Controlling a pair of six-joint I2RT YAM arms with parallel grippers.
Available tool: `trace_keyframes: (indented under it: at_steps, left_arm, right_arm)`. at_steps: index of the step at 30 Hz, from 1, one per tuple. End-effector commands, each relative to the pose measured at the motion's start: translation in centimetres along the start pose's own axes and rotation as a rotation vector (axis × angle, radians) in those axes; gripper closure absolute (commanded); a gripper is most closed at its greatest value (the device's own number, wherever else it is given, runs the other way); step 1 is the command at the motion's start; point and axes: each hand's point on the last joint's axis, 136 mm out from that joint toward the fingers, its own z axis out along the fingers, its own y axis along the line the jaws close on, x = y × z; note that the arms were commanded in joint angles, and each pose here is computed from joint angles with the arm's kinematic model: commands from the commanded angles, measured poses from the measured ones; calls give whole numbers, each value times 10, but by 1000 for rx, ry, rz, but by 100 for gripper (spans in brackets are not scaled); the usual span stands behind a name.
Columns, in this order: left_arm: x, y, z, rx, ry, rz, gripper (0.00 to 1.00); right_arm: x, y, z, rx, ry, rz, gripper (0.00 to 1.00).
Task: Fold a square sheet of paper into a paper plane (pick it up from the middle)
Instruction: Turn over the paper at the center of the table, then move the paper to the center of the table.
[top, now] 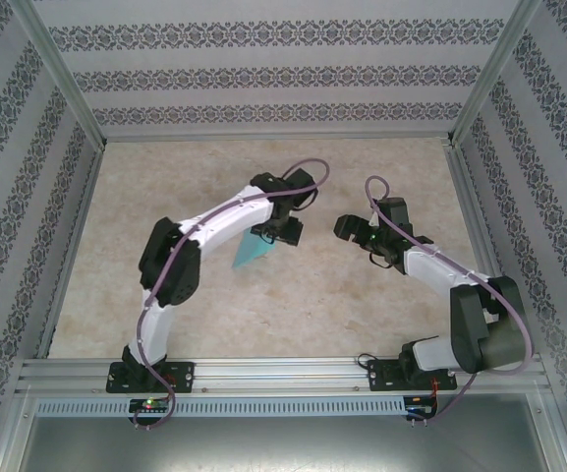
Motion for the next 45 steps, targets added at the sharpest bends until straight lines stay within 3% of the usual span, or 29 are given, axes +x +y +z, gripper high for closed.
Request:
trace_keyframes:
  at_steps: [1, 4, 10, 17, 23, 32, 45]
  left_arm:
    - [-28, 19, -40, 44, -141, -99, 14]
    - [-34, 49, -47, 69, -186, -201, 6]
    - [-20, 123, -40, 113, -189, -425, 0]
    - [31, 194, -31, 24, -195, -564, 0]
    - [59, 226, -41, -21, -239, -649, 0]
    - [49, 219, -56, 76, -318, -659, 0]
    - [44, 198, -47, 194, -298, -618, 0]
  right_arm:
    - [0, 11, 5, -53, 20, -35, 12]
    - [7, 38, 7, -80, 43, -160, 13]
    - [31, 106, 13, -105, 103, -332, 20]
    - [83, 196, 51, -200, 234, -346, 36]
    - [126, 237, 94, -196, 360, -323, 47]
    - [157, 236, 127, -97, 465, -336, 50]
    - [186, 163, 113, -13, 651, -532, 50]
